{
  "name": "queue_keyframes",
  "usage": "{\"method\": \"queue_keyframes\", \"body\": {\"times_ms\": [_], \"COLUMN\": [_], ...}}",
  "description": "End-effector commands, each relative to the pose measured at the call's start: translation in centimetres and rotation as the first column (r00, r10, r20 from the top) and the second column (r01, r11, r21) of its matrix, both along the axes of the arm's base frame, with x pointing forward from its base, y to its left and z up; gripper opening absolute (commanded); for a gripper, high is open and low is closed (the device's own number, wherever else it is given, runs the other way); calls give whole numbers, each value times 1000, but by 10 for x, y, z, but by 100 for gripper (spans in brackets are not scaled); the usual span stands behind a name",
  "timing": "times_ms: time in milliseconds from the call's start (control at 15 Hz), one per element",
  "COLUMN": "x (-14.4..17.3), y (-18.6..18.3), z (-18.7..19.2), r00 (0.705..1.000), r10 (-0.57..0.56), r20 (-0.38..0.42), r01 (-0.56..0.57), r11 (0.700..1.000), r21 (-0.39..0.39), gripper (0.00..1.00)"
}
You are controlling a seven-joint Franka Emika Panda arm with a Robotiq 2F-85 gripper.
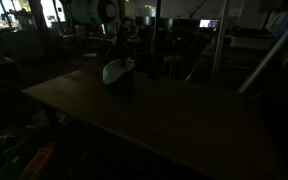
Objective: Pick up the white towel and put it in the black basket on the right
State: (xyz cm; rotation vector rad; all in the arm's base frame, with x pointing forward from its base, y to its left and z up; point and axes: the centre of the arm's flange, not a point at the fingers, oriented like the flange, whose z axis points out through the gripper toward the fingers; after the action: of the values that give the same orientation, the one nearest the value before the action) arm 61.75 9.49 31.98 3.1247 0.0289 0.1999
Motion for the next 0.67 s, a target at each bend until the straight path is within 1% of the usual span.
{"method": "queue_keyframes", "body": {"times_ms": [0,67,333,467,600], "x": [-3,-2,-2,2,6], "y": [0,-3,-28,-34,-32], "z": [20,23,61,77,88], "r00": [1000,1000,998,998,997], "r10": [-14,-17,-40,-42,-42], "r20": [8,10,41,51,59], "r01": [14,17,45,49,50], "r11": [999,999,993,989,988], "r21": [-31,-43,-111,-141,-146], "gripper": [100,100,100,100,100]}}
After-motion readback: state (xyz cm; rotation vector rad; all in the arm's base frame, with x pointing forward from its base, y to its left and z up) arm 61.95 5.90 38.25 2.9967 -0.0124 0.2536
